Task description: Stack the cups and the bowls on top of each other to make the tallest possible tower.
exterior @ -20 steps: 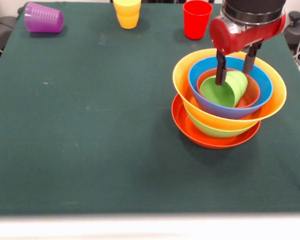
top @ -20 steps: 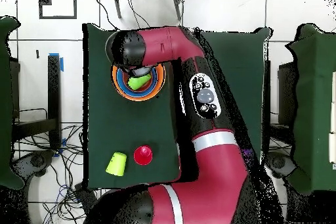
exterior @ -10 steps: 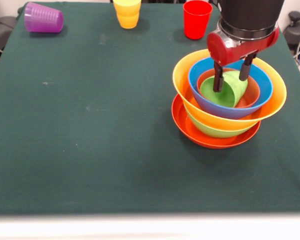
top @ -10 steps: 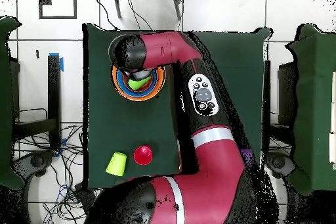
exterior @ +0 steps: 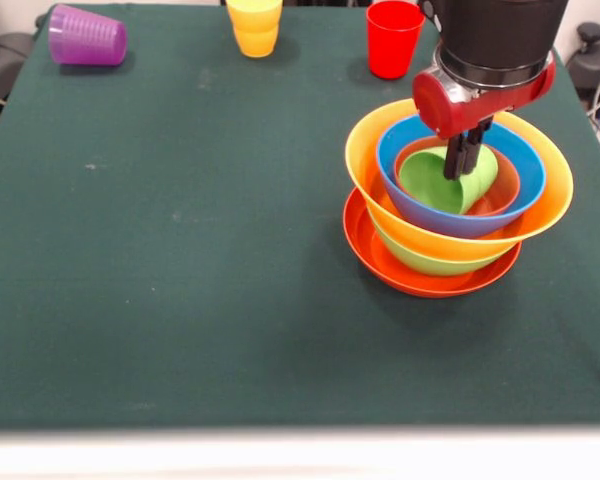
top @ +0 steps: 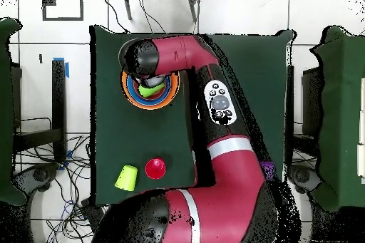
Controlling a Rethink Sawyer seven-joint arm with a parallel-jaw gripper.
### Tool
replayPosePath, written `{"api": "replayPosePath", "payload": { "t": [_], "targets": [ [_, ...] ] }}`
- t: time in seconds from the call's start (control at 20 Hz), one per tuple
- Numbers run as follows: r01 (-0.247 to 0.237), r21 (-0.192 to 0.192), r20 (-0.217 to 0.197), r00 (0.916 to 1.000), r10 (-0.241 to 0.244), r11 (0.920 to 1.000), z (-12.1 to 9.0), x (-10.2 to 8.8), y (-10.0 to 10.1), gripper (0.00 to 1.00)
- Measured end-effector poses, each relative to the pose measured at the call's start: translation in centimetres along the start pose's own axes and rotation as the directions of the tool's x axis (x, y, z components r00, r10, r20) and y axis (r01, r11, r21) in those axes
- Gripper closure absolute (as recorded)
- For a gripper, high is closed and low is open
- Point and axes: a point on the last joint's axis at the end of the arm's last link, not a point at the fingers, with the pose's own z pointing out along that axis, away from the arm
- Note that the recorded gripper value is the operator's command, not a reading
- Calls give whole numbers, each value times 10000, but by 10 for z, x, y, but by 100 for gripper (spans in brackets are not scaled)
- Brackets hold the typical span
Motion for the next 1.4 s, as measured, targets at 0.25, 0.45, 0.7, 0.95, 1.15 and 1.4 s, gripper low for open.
{"api": "replayPosePath", "payload": {
  "t": [0.25,0.45,0.7,0.95,1.15,1.4],
  "targets": [
    [-41,66,108,9999,40,10000,-2,-5,-4,100],
    [-43,68,112,9999,42,10000,-2,-5,-4,100],
    [-42,72,109,9999,41,10000,-2,-5,-4,100],
    [-28,115,79,10000,27,9999,-1,-4,-4,0],
    [10,193,19,10000,-11,9998,0,-3,-3,0],
    [83,303,-72,9999,-81,9995,2,-1,-1,0]
  ]
}}
